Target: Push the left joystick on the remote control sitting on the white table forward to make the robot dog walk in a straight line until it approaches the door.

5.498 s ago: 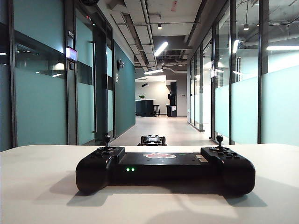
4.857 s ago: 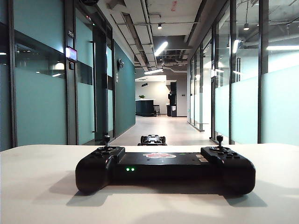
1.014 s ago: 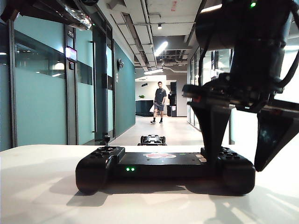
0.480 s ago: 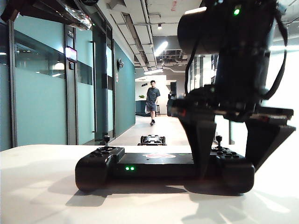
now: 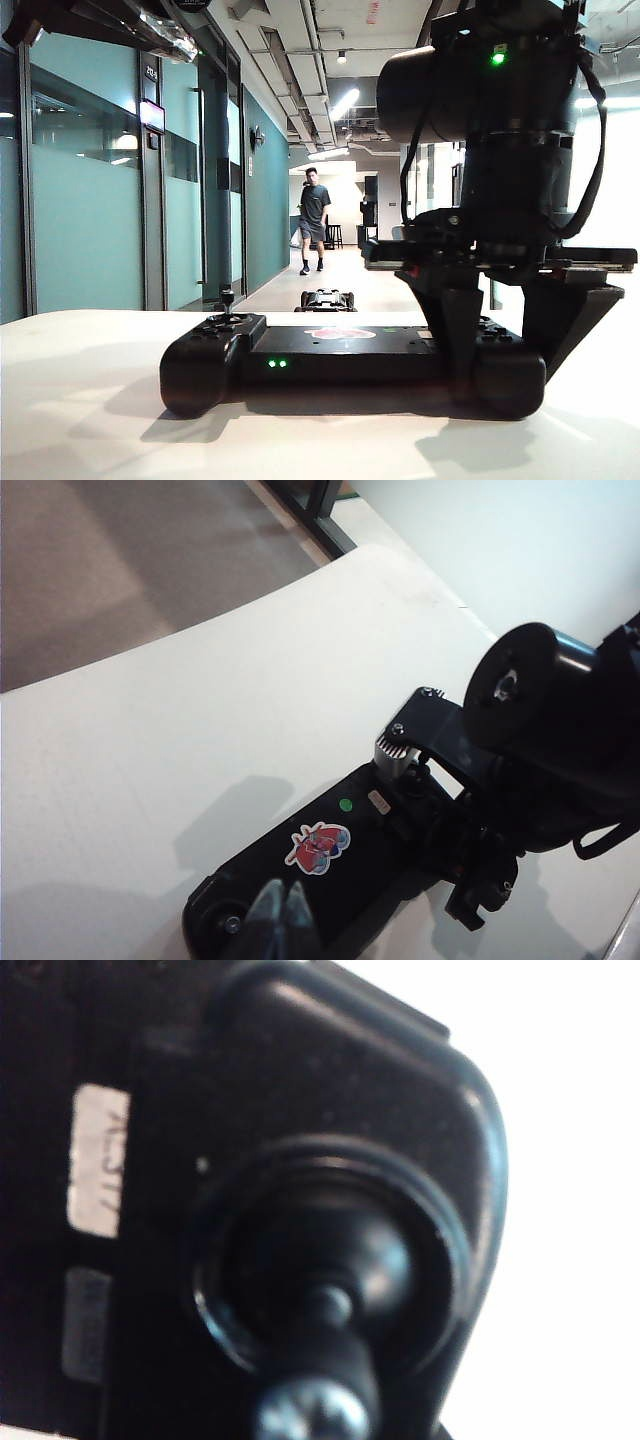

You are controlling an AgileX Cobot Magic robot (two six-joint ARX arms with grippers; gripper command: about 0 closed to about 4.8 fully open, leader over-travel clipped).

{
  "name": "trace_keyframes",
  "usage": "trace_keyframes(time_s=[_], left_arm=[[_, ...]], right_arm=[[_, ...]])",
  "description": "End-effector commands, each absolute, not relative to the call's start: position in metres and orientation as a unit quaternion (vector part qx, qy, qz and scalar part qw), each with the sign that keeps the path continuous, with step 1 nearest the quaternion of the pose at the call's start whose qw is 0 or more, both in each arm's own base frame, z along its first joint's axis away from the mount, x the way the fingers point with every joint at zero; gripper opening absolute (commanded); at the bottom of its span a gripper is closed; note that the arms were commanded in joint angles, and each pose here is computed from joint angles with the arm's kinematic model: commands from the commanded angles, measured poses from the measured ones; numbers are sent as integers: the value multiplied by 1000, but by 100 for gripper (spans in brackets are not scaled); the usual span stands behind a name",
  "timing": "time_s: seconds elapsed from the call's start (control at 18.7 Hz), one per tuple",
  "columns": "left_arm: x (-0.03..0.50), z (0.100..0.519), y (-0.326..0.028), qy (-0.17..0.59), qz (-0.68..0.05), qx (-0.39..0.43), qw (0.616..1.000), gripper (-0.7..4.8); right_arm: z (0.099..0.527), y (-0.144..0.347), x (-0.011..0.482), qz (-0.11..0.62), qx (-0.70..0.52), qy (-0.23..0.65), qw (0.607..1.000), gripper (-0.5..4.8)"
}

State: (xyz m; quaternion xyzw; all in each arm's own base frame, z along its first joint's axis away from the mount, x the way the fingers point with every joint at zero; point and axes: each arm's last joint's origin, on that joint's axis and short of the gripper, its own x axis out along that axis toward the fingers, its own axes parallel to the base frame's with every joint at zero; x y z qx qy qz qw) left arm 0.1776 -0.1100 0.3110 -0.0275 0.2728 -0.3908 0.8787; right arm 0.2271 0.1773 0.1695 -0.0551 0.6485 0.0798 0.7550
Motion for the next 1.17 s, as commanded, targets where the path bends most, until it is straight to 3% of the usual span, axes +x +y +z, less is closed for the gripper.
trace_keyframes(time_s=[0.05,0.37,0.8,1.17], left_arm=[[177,313,-111,259,-408,-17,875,-5],[179,282,-112,264,-419,25,868,-5],[213,216,-135,303,-498,83,808,-5],[223,193,-142,317,-531,95,780,-5]], right_arm=[[169,180,227,71,-25,653,754,197],[169,178,224,22,12,666,746,198],[169,175,223,2,-5,664,748,198],[169,175,224,2,-4,664,748,198]])
